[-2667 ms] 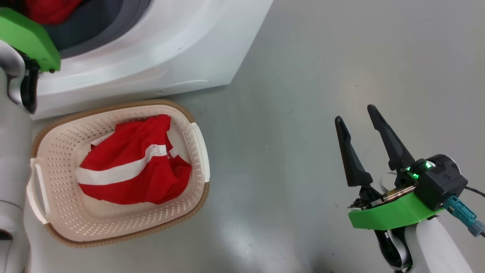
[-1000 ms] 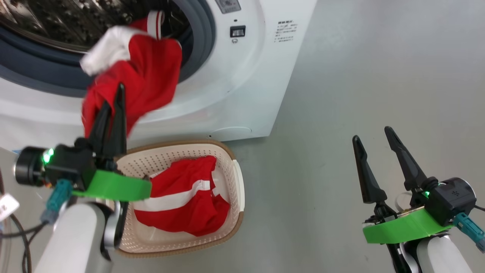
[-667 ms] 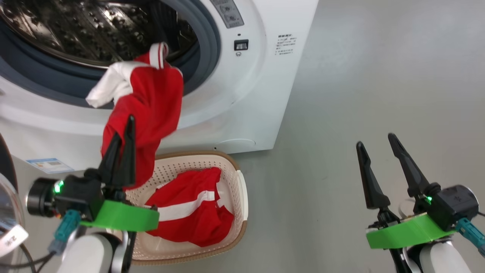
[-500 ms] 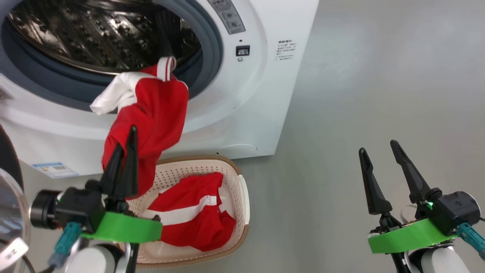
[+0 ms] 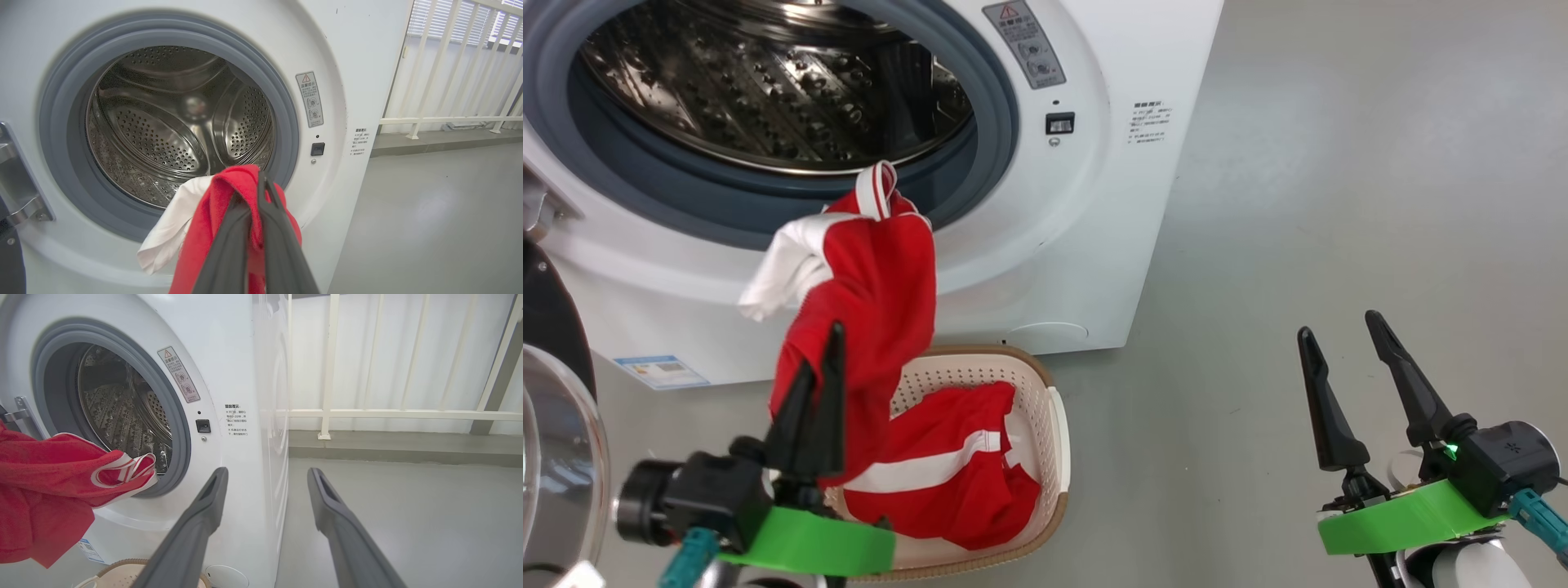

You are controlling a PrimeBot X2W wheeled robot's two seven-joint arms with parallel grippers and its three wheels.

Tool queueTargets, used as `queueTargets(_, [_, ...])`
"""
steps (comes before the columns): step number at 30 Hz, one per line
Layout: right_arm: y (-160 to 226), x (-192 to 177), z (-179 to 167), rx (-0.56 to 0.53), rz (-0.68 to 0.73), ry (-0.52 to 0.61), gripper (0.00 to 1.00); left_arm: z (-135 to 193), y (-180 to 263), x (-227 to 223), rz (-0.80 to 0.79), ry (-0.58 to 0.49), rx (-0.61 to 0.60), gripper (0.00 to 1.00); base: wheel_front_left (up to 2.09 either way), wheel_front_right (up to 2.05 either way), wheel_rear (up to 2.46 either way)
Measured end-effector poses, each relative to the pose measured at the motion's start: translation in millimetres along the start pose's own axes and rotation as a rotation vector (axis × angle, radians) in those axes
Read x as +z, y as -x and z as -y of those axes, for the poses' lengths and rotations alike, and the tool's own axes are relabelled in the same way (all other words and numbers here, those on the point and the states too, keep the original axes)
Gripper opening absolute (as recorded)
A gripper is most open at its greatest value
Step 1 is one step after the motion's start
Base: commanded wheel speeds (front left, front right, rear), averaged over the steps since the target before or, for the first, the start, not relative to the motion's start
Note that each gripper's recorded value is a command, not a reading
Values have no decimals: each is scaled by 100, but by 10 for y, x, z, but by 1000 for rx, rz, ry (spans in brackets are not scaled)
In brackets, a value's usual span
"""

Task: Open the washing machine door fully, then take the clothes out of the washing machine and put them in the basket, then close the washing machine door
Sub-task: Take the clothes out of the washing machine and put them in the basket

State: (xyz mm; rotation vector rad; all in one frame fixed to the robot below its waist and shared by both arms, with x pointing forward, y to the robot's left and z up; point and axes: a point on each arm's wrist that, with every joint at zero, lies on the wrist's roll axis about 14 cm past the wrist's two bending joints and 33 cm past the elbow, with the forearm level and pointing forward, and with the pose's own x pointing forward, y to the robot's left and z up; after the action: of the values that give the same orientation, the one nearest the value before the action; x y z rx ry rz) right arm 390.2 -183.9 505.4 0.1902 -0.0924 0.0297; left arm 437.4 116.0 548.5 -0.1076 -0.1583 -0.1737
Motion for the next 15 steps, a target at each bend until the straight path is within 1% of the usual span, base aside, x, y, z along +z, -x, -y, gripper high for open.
queueTargets(6, [-20,-60,-7,3,-16,-2,100,122,85,-382,-120,37,-18,0,0,0,0])
queueTargets(12, [-32,-118,-1,1,-32,-2,100,114,196,-865,-252,39,-16,0,0,0,0])
queueTargets(13, [-32,-118,-1,1,-32,-2,100,114,196,-865,-252,39,-16,0,0,0,0])
queueTargets(15, [-34,-141,4,0,-38,-2,100,137,205,-1020,-294,44,-22,0,0,0,0])
